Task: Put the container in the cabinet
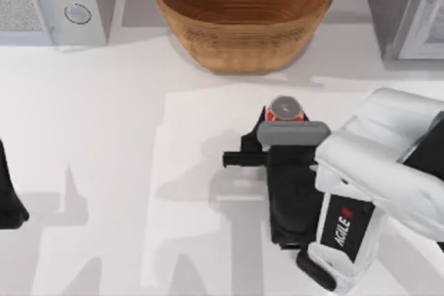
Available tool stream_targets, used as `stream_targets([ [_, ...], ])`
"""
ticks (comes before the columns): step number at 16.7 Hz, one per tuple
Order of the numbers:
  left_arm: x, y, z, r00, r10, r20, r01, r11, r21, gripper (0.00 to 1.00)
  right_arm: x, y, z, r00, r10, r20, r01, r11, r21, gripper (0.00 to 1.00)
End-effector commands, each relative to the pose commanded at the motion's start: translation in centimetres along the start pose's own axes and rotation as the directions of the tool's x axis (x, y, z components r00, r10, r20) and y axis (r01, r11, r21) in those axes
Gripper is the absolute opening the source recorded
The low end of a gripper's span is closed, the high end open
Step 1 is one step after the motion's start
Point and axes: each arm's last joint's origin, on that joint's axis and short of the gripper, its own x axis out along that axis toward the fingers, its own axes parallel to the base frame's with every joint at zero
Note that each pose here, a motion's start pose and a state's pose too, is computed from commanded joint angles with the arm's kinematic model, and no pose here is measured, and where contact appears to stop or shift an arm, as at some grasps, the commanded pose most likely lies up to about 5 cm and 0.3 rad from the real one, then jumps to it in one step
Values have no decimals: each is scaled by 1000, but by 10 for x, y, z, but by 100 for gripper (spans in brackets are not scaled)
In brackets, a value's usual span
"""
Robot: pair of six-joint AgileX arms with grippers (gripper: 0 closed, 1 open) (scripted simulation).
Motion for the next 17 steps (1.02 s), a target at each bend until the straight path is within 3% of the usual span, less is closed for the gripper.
stream_targets([
  [17,0,0,0,1000,0,0,0,1000,0,100,8,7,70,1000,1,1,-1,1000,0,0],
])
